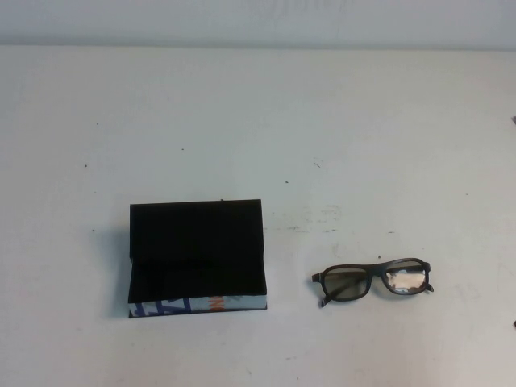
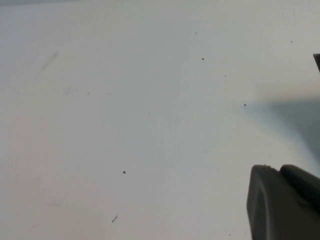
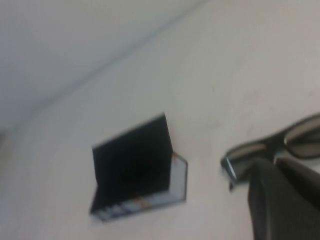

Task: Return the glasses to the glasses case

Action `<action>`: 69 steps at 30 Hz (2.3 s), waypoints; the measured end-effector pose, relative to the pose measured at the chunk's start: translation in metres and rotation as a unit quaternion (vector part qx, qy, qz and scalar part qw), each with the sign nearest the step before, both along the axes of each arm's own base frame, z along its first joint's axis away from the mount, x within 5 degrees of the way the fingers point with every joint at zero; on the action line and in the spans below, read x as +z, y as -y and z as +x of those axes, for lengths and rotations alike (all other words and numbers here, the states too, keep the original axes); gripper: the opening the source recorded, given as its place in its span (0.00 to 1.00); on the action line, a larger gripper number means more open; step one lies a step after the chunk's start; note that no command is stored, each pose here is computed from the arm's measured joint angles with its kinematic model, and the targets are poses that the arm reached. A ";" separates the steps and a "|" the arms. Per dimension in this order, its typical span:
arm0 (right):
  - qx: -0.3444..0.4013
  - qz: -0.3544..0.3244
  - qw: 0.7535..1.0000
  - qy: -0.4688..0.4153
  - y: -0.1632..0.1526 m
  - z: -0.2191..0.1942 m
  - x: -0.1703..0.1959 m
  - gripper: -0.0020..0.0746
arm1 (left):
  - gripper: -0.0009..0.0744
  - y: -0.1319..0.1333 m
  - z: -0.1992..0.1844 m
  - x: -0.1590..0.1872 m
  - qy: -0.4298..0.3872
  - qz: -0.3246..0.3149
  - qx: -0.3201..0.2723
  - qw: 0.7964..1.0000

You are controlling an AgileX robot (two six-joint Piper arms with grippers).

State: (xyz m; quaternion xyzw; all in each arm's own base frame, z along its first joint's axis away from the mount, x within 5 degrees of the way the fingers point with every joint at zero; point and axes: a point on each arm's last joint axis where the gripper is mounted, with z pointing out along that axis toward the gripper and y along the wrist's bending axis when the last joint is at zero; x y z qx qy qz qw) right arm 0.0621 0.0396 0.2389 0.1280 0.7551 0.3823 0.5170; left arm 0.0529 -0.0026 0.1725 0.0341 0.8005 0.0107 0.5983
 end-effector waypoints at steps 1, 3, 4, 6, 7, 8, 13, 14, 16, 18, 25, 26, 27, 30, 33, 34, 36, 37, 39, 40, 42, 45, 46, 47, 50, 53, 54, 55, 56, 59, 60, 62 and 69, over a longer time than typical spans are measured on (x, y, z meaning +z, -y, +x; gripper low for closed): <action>0.019 -0.026 0.999 -0.017 -0.002 0.003 0.003 0.01 | 0.01 0.000 0.000 0.000 0.000 0.000 0.000 1.000; 0.068 -0.076 0.993 -0.064 -0.008 0.010 0.010 0.01 | 0.01 0.000 0.000 0.000 0.000 0.000 0.000 1.000; 0.087 -0.096 0.988 -0.089 -0.009 0.014 0.011 0.01 | 0.01 0.000 0.000 0.000 0.000 0.000 0.000 1.000; 0.126 -0.142 0.973 -0.131 -0.011 0.020 0.014 0.01 | 0.01 0.000 0.000 0.000 0.000 0.000 0.000 1.000; 0.142 -0.161 0.966 -0.142 -0.011 0.023 0.017 0.01 | 0.01 0.000 0.000 0.000 0.000 0.000 0.000 1.000; 0.154 -0.179 0.959 -0.154 -0.011 0.026 0.019 0.01 | 0.01 0.000 0.000 0.000 0.000 0.000 0.000 1.000; 0.203 -0.255 0.929 -0.175 -0.010 0.045 0.033 0.01 | 0.01 0.000 0.000 0.000 0.000 0.000 0.000 1.000; 0.211 -0.269 0.923 -0.177 -0.010 0.050 0.036 0.01 | 0.01 0.000 0.000 0.000 0.000 0.000 0.000 1.000; 0.230 -0.292 0.911 -0.175 -0.012 0.060 0.044 0.01 | 0.01 0.000 0.000 0.000 0.000 0.000 0.000 1.000; 0.268 -0.317 0.895 -0.163 -0.021 0.070 0.050 0.01 | 0.01 0.000 0.000 0.000 0.000 0.000 0.000 1.000; 0.380 -0.428 0.809 -0.132 -0.059 0.113 0.060 0.01 | 0.01 0.000 0.000 0.000 0.000 0.000 0.000 1.000; 0.390 -0.444 0.796 -0.132 -0.063 0.121 0.059 0.01 | 0.01 0.000 0.000 0.000 0.000 0.000 0.000 1.000; 0.400 -0.464 0.779 -0.130 -0.068 0.129 0.058 0.02 | 0.01 0.000 0.000 0.000 0.000 0.000 0.000 1.000; 0.441 -0.513 0.729 -0.112 -0.078 0.150 0.049 0.05 | 0.01 0.000 0.000 0.000 0.000 0.000 0.000 1.000; 0.488 -0.543 0.678 -0.084 -0.086 0.166 0.038 0.16 | 0.01 0.000 0.000 0.000 0.000 0.000 0.000 1.000; 0.504 -0.551 0.661 -0.073 -0.089 0.171 0.034 0.19 | 0.01 0.000 0.000 0.000 0.000 0.000 0.000 1.000; 0.531 -0.565 0.629 -0.057 -0.092 0.179 0.025 0.28 | 0.01 0.000 0.000 0.000 0.000 0.000 0.000 1.000; 0.542 -0.573 0.613 -0.047 -0.094 0.183 0.022 0.32 | 0.01 0.000 0.000 0.000 0.000 0.000 0.000 1.000; 0.559 -0.586 0.586 -0.033 -0.096 0.190 0.016 0.39 | 0.01 0.000 0.000 0.000 0.000 0.000 0.000 1.000; 0.564 -0.591 0.576 -0.028 -0.098 0.194 0.013 0.42 | 0.01 0.000 0.000 0.000 0.000 0.000 0.000 1.000; 0.569 -0.599 0.563 -0.017 -0.100 0.202 0.009 0.46 | 0.01 0.000 0.000 0.000 0.000 0.000 0.000 1.000; 0.576 -0.605 0.549 -0.006 -0.106 0.215 0.002 0.48 | 0.01 0.000 0.000 0.000 0.000 0.000 0.000 1.000; 0.577 -0.606 0.547 -0.005 -0.108 0.220 0.000 0.48 | 0.01 0.000 0.000 0.000 0.000 0.000 0.000 1.000; 0.578 -0.608 0.545 -0.003 -0.109 0.224 -0.001 0.48 | 0.01 0.000 0.000 0.000 0.000 0.000 0.000 1.000; 0.588 -0.609 0.532 -0.002 -0.114 0.236 -0.010 0.48 | 0.01 0.000 0.000 0.000 0.000 0.000 0.000 1.000; 0.600 -0.614 0.514 -0.010 -0.117 0.245 -0.019 0.48 | 0.01 0.000 0.000 0.000 0.000 0.000 0.000 1.000; 0.603 -0.616 0.507 -0.012 -0.117 0.247 -0.022 0.48 | 0.01 0.000 0.000 0.000 0.000 0.000 0.000 1.000; 0.607 -0.617 0.501 -0.014 -0.117 0.250 -0.025 0.48 | 0.01 0.000 0.000 0.000 0.000 0.000 0.000 1.000; 0.609 -0.618 0.497 -0.015 -0.118 0.252 -0.027 0.48 | 0.01 0.000 0.000 0.000 0.000 0.000 0.000 1.000; 0.615 -0.617 0.492 -0.020 -0.119 0.255 -0.033 0.48 | 0.01 0.000 0.000 0.000 0.000 0.000 0.000 1.000; 0.616 -0.616 0.490 -0.021 -0.119 0.255 -0.035 0.48 | 0.01 0.000 0.000 0.000 0.000 0.000 0.000 1.000; 0.618 -0.616 0.488 -0.022 -0.119 0.256 -0.037 0.48 | 0.01 0.000 0.000 0.000 0.000 0.000 0.000 1.000; 0.616 -0.621 0.485 -0.019 -0.120 0.260 -0.041 0.48 | 0.01 0.000 0.000 0.000 0.000 0.000 0.000 1.000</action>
